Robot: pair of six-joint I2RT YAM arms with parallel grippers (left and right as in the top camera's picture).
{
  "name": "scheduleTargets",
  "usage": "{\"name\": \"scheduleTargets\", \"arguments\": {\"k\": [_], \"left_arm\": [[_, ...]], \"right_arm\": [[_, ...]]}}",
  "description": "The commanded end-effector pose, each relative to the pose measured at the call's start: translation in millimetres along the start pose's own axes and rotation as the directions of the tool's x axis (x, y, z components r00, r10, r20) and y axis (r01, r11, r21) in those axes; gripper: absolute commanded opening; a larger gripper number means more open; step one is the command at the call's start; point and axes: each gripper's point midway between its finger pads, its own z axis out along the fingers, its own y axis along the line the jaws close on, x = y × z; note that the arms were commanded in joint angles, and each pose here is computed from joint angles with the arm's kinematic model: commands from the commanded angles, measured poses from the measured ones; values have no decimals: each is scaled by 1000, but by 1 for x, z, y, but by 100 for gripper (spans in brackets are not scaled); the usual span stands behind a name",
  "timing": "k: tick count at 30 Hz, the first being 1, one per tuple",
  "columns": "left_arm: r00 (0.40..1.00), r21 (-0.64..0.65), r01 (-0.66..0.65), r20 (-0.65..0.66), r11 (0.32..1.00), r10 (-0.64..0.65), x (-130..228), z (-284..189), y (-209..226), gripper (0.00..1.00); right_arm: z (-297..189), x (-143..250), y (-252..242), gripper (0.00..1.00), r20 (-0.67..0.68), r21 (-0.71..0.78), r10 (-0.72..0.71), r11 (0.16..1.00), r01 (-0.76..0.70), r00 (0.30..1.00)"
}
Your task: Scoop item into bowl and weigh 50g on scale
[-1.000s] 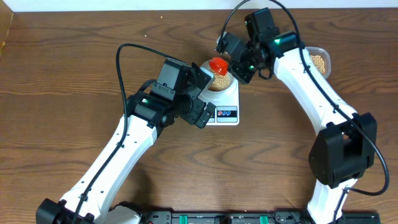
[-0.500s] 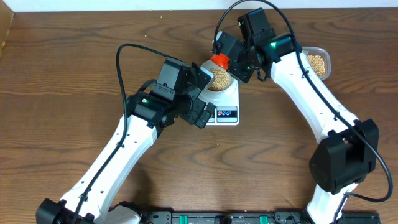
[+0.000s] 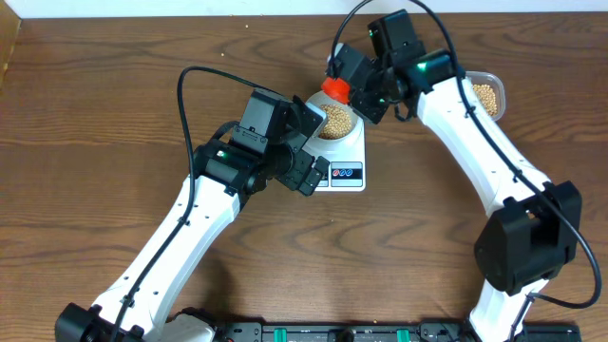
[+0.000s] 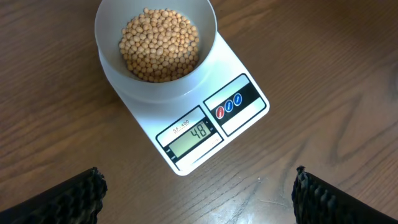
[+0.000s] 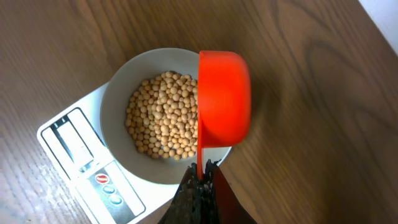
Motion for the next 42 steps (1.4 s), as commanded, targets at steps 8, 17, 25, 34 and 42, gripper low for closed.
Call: {"name": "scheduleTargets", "arguments": {"k": [8,17,25,34,42], "left_arm": [[1000,4,-11,-10,1000,11,2,2,1,98],[1000,4,-11,-10,1000,11,2,2,1,98],[1000,4,-11,-10,1000,11,2,2,1,98],[1000,4,-11,-10,1000,11,2,2,1,98],[1000,4,-11,-10,1000,11,2,2,1,98]], "right_arm": [[-81,-5,-47,1,213,-52,267,964,-262,940],[-136,71,-119,1,236,6,574,806,-592,784],[-136,128,-141,1,161,71,685,710,-701,710],[-98,161,-150,1,56,109,748,654,-749,662],[-80,172,-151,1,15,111,768,635,-765,640]]}}
